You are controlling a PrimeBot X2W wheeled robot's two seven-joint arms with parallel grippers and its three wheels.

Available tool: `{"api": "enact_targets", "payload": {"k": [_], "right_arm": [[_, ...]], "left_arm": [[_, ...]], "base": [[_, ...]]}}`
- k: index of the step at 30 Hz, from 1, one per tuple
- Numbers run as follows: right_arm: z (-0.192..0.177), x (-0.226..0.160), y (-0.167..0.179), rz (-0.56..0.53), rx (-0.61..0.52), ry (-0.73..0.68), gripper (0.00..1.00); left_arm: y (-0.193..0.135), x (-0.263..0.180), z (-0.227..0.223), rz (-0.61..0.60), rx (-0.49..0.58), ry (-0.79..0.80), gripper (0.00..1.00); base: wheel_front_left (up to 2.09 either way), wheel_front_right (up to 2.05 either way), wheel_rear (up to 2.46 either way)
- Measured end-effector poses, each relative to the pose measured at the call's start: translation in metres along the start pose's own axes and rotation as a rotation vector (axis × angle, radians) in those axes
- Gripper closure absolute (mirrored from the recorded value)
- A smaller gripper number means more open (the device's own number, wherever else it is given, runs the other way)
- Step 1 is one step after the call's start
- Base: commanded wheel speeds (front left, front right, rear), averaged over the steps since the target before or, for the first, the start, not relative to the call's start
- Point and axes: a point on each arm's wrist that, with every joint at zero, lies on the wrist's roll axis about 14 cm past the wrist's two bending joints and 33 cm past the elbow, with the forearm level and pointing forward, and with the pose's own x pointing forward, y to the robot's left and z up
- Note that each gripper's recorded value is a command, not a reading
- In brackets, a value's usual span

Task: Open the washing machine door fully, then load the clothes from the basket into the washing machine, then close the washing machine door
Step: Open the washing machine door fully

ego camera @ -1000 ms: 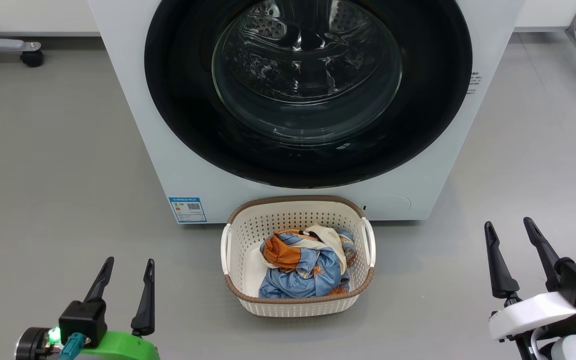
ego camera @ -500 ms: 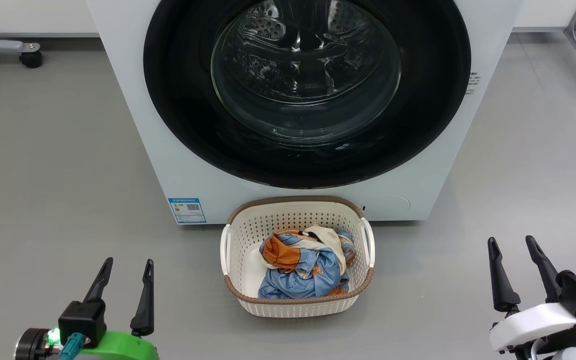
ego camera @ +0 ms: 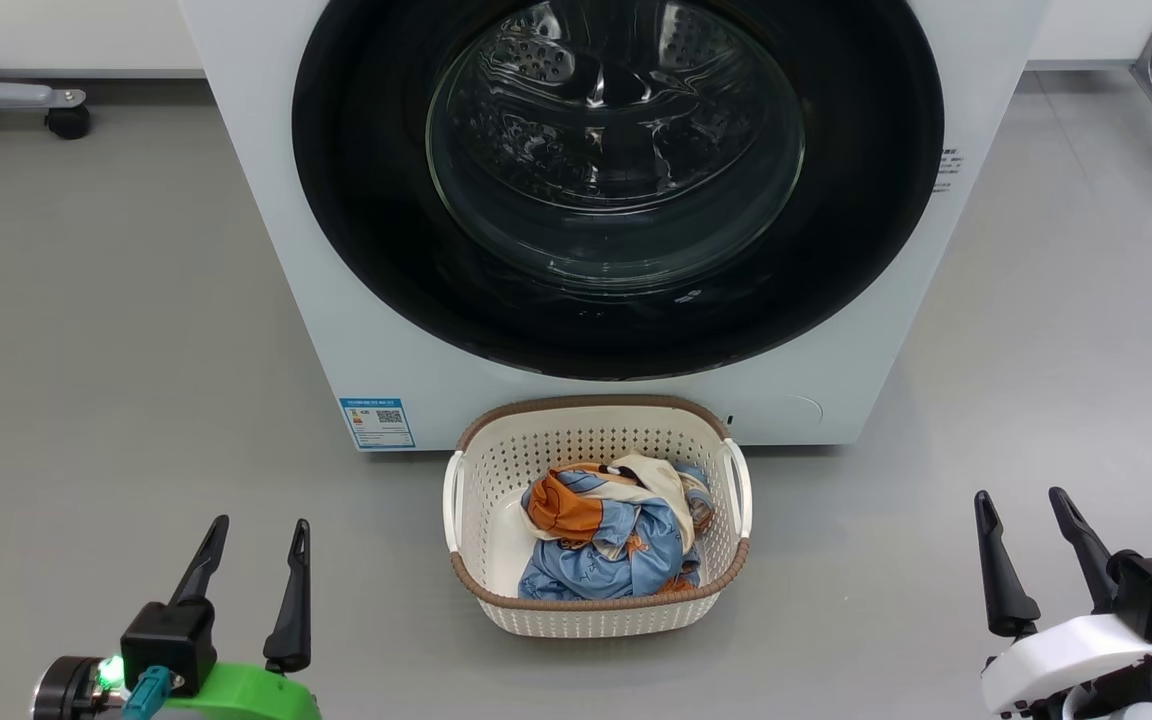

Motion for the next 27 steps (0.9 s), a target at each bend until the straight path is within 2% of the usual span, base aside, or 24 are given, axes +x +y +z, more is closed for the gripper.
{"api": "enact_targets", "payload": {"k": [15, 27], "right_arm": [[-0.002, -0.001, 0.002, 0.013, -0.006, 0.009, 0.00], [-0.003, -0.002, 0.002, 0.007, 0.003, 0.008, 0.00]], "left_arm": [[0.005, -0.001, 0.006, 0.021, -0.004, -0.022, 0.00], [0.003, 0.001, 0.011, 0.017, -0.009, -0.040, 0.00]], "base": [[-0.04, 0.13, -0.10], [0.19, 0.45, -0.64]]}}
